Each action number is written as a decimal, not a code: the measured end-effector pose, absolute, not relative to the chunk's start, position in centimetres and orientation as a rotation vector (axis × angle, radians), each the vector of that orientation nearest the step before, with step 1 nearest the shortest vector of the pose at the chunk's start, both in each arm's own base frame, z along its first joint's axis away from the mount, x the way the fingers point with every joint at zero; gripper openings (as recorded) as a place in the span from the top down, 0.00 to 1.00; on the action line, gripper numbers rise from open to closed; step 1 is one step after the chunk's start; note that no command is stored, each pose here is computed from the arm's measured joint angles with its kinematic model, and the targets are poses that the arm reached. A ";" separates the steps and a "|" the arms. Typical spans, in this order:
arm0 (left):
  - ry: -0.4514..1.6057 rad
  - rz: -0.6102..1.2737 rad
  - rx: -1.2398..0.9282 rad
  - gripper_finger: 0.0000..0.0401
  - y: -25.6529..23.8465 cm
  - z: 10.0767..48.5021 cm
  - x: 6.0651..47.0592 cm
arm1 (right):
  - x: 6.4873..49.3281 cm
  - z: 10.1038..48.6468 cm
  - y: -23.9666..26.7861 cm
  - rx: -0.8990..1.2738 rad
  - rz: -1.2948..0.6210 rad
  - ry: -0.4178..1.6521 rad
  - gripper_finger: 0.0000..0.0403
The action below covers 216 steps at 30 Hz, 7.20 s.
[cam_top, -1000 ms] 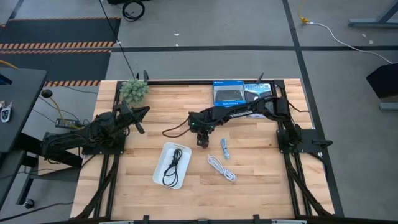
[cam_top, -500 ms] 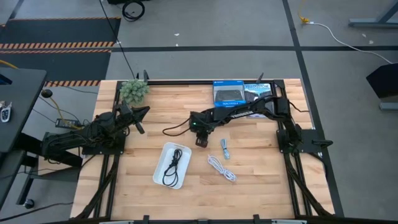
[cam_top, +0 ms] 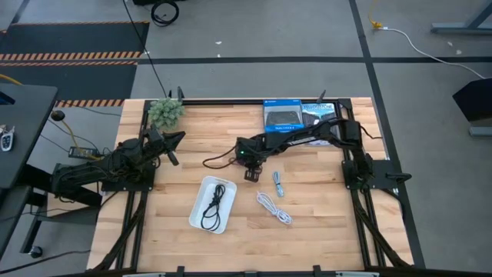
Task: Pick and place USB-C Cables
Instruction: Put the pink charger cable into the white bin, then put the white HDMI cable into the white bin
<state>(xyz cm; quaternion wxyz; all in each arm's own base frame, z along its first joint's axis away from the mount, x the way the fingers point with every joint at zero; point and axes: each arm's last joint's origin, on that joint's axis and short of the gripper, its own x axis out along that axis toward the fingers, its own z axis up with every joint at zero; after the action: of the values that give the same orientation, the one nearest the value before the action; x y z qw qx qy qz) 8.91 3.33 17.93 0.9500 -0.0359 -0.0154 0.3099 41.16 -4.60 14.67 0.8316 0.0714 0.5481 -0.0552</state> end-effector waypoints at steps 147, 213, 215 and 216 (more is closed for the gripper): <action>-0.018 0.632 -0.072 0.94 3.4 17.8 9.0 | 39.6 22.7 11.8 -0.227 0.359 0.802 0.77; -0.018 0.632 -0.072 0.94 3.4 17.8 9.0 | 34.8 18.4 11.0 -0.119 0.207 1.132 0.53; -0.017 0.632 -0.072 0.94 3.4 17.8 9.0 | 34.8 19.0 10.7 -0.105 0.188 1.167 0.53; -0.016 0.632 -0.072 0.94 3.4 17.8 9.0 | 34.9 19.3 10.5 -0.092 0.174 1.176 0.53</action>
<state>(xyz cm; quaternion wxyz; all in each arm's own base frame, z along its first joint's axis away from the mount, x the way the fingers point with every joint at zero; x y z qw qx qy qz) 9.00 3.37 17.81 0.9498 -0.0353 -0.0079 0.3107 34.91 10.47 19.26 0.8276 -0.0434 0.5536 0.0820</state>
